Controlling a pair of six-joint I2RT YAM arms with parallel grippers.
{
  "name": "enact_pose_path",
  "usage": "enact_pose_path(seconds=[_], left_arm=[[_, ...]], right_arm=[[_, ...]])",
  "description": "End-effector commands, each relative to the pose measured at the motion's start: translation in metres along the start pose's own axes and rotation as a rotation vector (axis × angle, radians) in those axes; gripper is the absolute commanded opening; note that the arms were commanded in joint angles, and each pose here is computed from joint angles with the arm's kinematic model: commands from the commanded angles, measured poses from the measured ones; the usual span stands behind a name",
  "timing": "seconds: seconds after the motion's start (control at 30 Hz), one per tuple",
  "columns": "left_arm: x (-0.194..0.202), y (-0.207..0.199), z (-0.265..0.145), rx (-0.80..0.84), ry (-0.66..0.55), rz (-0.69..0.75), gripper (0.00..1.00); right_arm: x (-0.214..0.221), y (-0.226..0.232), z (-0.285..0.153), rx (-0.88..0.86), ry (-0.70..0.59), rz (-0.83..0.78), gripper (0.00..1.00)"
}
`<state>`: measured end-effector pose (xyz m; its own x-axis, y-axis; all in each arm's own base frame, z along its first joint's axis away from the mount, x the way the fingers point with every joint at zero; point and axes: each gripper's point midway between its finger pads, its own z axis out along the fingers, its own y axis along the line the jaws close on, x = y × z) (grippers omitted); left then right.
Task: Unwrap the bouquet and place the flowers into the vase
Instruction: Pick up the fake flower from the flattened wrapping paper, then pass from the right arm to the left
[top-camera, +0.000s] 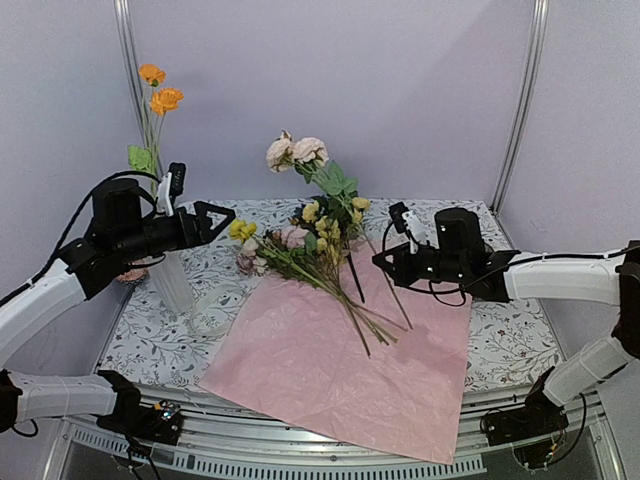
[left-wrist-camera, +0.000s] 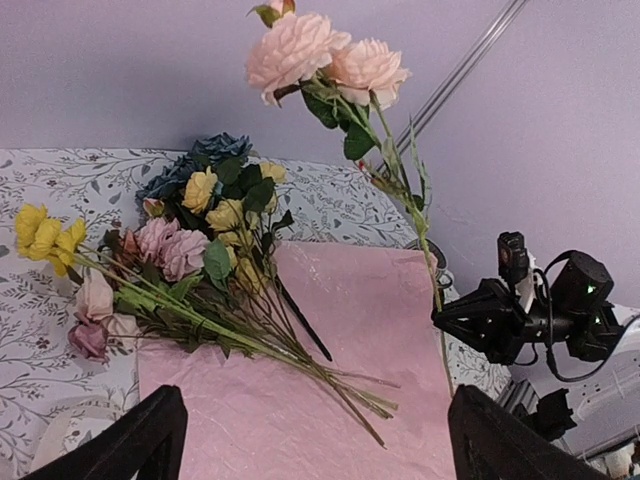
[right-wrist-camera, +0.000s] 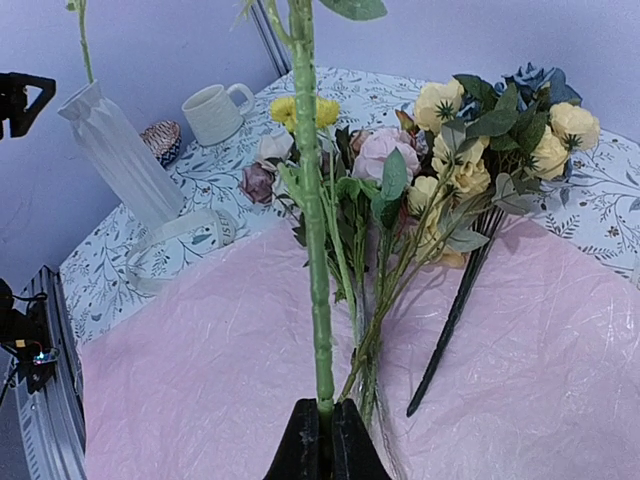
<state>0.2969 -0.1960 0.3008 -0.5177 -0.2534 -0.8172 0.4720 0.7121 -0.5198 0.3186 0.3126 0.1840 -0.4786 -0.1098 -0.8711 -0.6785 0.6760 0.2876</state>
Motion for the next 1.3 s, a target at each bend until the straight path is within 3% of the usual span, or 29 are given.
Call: enact_pose_path(seconds=[0.0, 0.4, 0.73, 0.93, 1.07, 1.27], left_arm=[[0.002, -0.024, 0.002, 0.101, -0.026, 0.030, 0.94], [0.014, -0.072, 0.013, 0.265, -0.101, 0.047, 0.98], [0.006, -0.116, 0.013, 0.405, -0.260, 0.080, 0.97], [-0.005, -0.142, 0.029, 0.457, -0.291, 0.104, 0.95], [-0.001, -0.157, 0.045, 0.494, -0.263, 0.111, 0.90], [0.003, -0.180, 0.059, 0.554, -0.248, 0.135, 0.70]], right_arm=[[-0.035, 0.021, -0.023, -0.093, -0.151, -0.028, 0.03], [-0.052, 0.058, -0.065, -0.263, -0.300, -0.032, 0.03], [-0.057, 0.093, -0.068, -0.369, -0.354, 0.005, 0.03], [-0.059, 0.111, -0.063, -0.435, -0.352, 0.018, 0.03], [-0.058, 0.120, -0.060, -0.466, -0.343, 0.012, 0.03], [-0.056, 0.129, -0.057, -0.471, -0.346, -0.002, 0.03]])
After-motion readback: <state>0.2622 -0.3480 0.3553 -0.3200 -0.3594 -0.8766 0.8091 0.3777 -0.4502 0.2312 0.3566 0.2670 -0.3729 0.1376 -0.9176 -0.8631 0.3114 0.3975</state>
